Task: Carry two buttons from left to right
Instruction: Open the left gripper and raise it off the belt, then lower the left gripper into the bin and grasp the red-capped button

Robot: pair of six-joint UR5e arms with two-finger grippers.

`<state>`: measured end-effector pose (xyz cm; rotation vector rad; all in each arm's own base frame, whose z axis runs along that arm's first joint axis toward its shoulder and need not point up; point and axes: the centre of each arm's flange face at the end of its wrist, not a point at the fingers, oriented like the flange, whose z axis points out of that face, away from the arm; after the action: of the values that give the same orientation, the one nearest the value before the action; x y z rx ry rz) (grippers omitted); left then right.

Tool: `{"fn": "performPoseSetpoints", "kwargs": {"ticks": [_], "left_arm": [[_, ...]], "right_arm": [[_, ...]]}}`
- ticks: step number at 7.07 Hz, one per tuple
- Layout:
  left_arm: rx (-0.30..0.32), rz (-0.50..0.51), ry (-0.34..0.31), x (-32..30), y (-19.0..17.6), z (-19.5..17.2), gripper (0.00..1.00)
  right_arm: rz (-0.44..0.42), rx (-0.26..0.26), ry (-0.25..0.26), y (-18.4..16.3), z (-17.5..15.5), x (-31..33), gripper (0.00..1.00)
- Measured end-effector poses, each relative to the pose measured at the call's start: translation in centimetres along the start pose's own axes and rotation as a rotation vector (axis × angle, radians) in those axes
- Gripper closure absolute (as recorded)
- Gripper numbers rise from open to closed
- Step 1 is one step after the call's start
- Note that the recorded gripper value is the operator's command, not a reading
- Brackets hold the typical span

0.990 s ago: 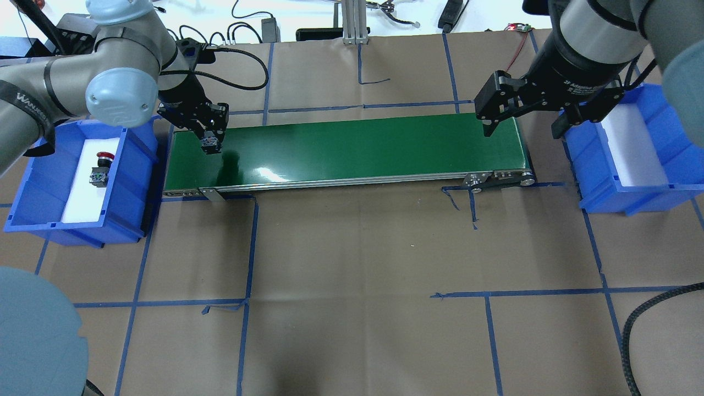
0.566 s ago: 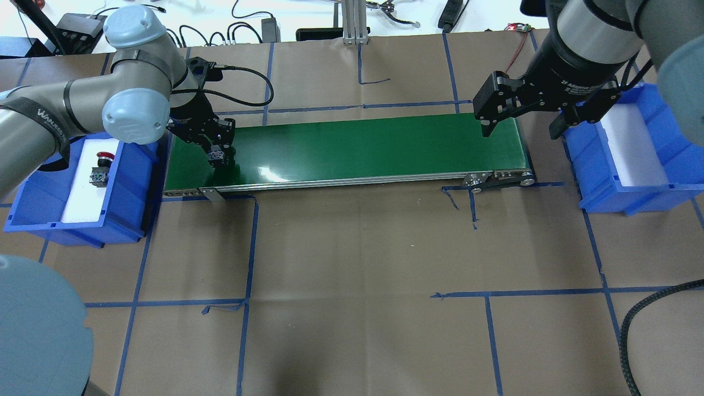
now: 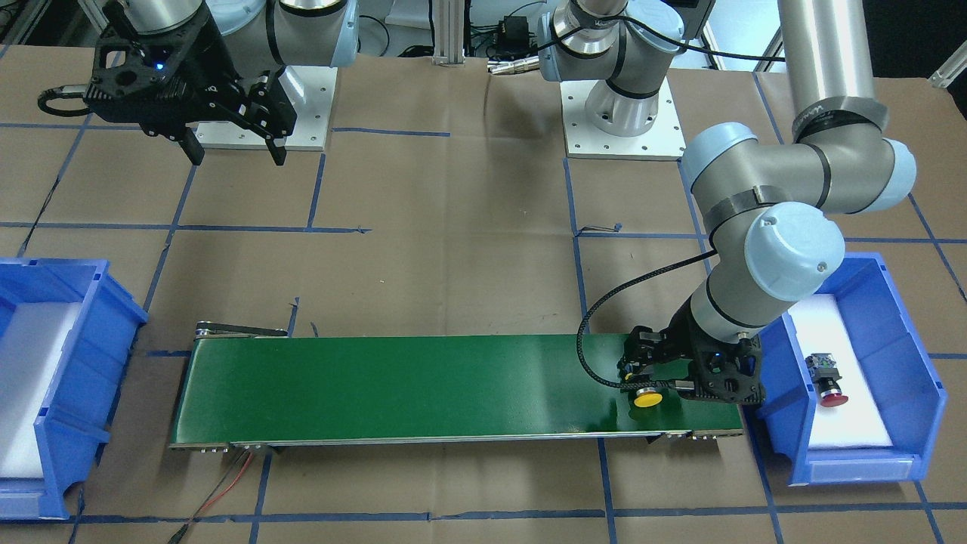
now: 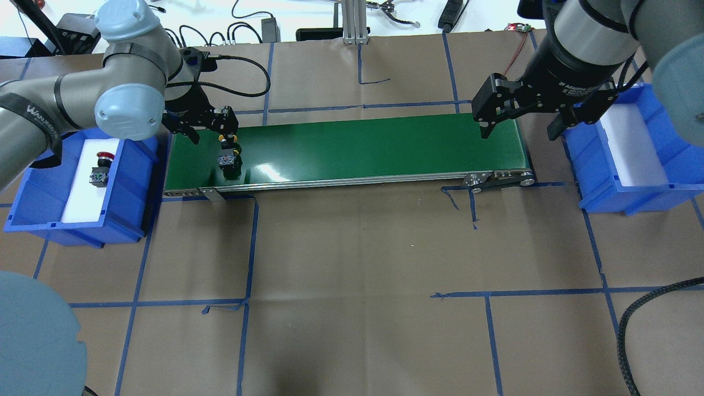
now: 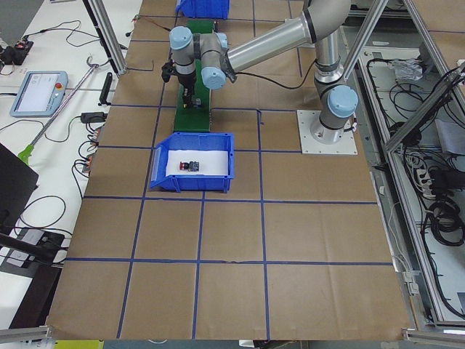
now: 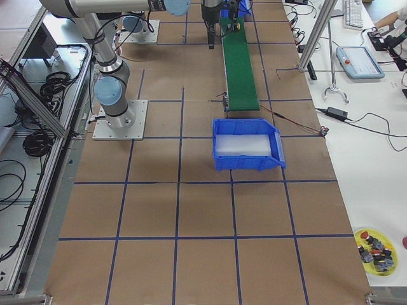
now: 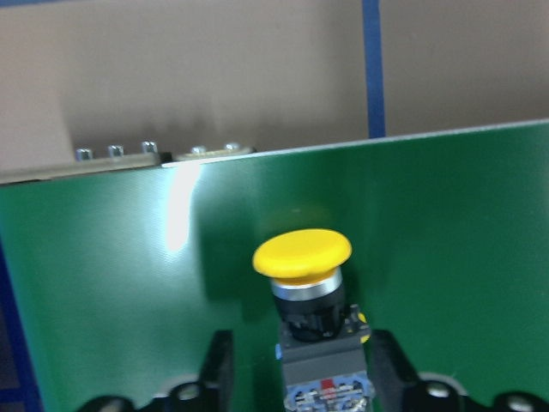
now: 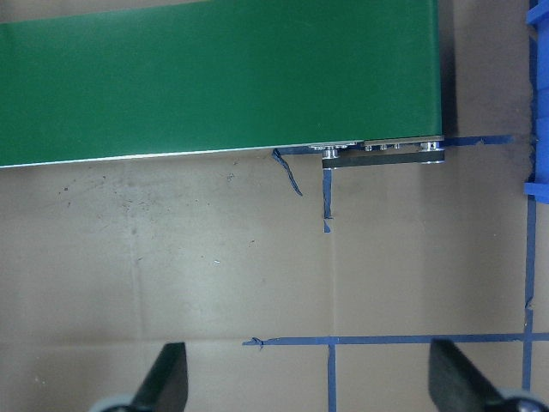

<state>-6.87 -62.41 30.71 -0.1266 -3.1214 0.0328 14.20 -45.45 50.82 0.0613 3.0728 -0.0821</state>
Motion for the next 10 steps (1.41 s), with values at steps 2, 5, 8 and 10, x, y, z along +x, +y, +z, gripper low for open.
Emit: {"fn": "performPoseSetpoints", "kwargs": {"ticks": [2, 5, 8, 10], "left_arm": [[-0.017, 0.000, 0.003, -0.2, -0.2, -6.8, 0.01], [-0.063, -0.008, -0.001, -4.7, -0.8, -16.8, 0.01], [-0.066, -0.016, 0.005, -17.4, -0.3, -17.4, 0.01], [-0.068, -0.008, 0.015, -25.1, -0.1, -14.9, 0.02]], "right_arm": [[-0.001, -0.001, 0.000, -0.1, 0.1, 0.0, 0.00], [-0.006, 0.007, -0.002, -0.3, 0.1, -0.1, 0.00], [-0.007, 0.013, -0.003, -0.4, 0.0, -0.1, 0.00], [-0.008, 0.014, -0.004, -0.2, -0.2, -0.1, 0.00]]}}
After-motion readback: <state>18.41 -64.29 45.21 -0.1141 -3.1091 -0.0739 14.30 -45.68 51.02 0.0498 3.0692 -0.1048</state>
